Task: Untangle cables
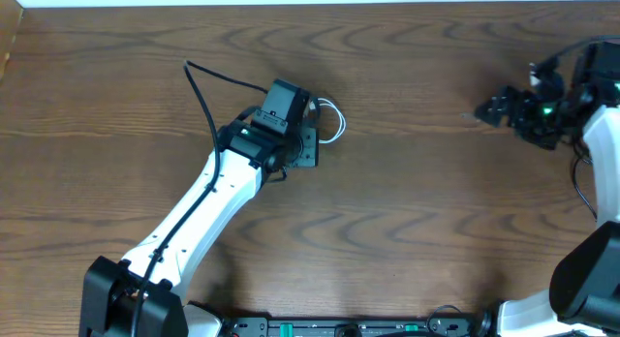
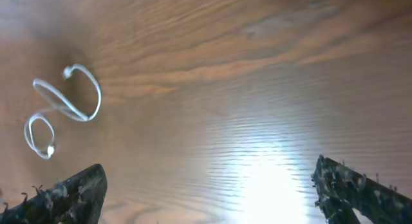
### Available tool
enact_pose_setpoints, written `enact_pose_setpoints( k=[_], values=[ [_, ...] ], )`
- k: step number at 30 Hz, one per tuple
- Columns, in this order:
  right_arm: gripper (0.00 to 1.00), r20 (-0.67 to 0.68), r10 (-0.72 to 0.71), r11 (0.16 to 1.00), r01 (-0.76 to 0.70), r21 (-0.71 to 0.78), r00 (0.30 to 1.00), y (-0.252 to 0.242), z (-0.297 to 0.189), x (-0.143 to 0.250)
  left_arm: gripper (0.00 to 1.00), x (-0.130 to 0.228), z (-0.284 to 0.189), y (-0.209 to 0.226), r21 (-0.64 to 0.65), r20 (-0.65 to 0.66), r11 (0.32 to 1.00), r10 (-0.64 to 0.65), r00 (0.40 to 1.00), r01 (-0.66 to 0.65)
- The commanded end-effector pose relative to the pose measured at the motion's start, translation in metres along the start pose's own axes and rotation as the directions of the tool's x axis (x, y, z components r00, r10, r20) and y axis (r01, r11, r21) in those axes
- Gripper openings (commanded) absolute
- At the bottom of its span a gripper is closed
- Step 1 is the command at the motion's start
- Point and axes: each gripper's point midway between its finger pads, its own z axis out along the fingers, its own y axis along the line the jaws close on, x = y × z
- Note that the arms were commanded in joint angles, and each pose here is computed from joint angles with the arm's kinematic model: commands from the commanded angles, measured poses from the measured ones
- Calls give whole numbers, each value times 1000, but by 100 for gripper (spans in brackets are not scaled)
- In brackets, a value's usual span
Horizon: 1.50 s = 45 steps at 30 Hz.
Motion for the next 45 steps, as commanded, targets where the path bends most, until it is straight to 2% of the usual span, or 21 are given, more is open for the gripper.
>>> enact_pose_setpoints(
  k=[1, 4, 9, 20, 23, 25, 28, 30, 33, 35, 37, 40, 41, 42, 45],
  values=[
    [99, -35, -101, 995, 101, -16, 994, 25, 8, 9, 54, -25, 2, 16, -77, 104, 997, -12, 995, 20],
    [99, -61, -139, 990, 138, -29, 988, 39, 14, 17, 53, -34, 6, 27, -140, 142, 990, -12, 990, 32],
    [99, -88, -192, 981, 191, -15, 978, 51, 22, 25, 54, -31, 18, 45, -239, 127, 970, -6, 992, 36],
    [99, -124, -242, 970, 241, -24, 962, 69, 30, 38, 54, 2, 75, 72, -325, -45, 946, -34, 998, 17],
    [99, -125, -247, 969, 246, -26, 961, 70, 30, 39, 49, 9, 79, 69, -303, -75, 953, -39, 996, 14],
    [99, -123, -248, 969, 247, -23, 961, 70, 31, 39, 40, 12, 80, 60, -254, -93, 967, -45, 995, 20],
    [99, -124, -248, 969, 247, -24, 961, 70, 31, 39, 20, 18, 83, 44, -162, -130, 986, -52, 990, 31],
    [99, -124, -248, 969, 247, -23, 961, 70, 30, 39, 8, 25, 84, 25, -53, -174, 997, -57, 983, 48],
    [99, -121, -250, 968, 249, -22, 961, 70, 31, 38, 7, 34, 80, -12, 149, -245, 985, -50, 968, 88],
    [99, -119, -251, 968, 250, -19, 961, 70, 31, 37, 7, 38, 70, -44, 319, -290, 940, -24, 957, 120],
    [99, -115, -252, 967, 253, -4, 961, 67, 31, 36, 7, 40, 54, -78, 500, -324, 853, 24, 946, 149],
    [99, -114, -252, 967, 255, 13, 961, 64, 31, 35, 7, 40, 17, -124, 756, -289, 643, 163, 943, 121],
    [99, -114, -252, 967, 255, 13, 961, 65, 31, 35, 8, 40, 9, -132, 801, -269, 589, 193, 944, 108],
    [99, -115, -252, 967, 255, 13, 961, 65, 31, 35, 8, 39, 6, -136, 814, -256, 573, 204, 945, 97],
    [99, -117, -251, 967, 254, 13, 961, 64, 31, 36, 8, 41, 14, -135, 786, -246, 614, 203, 948, 73]
  ],
)
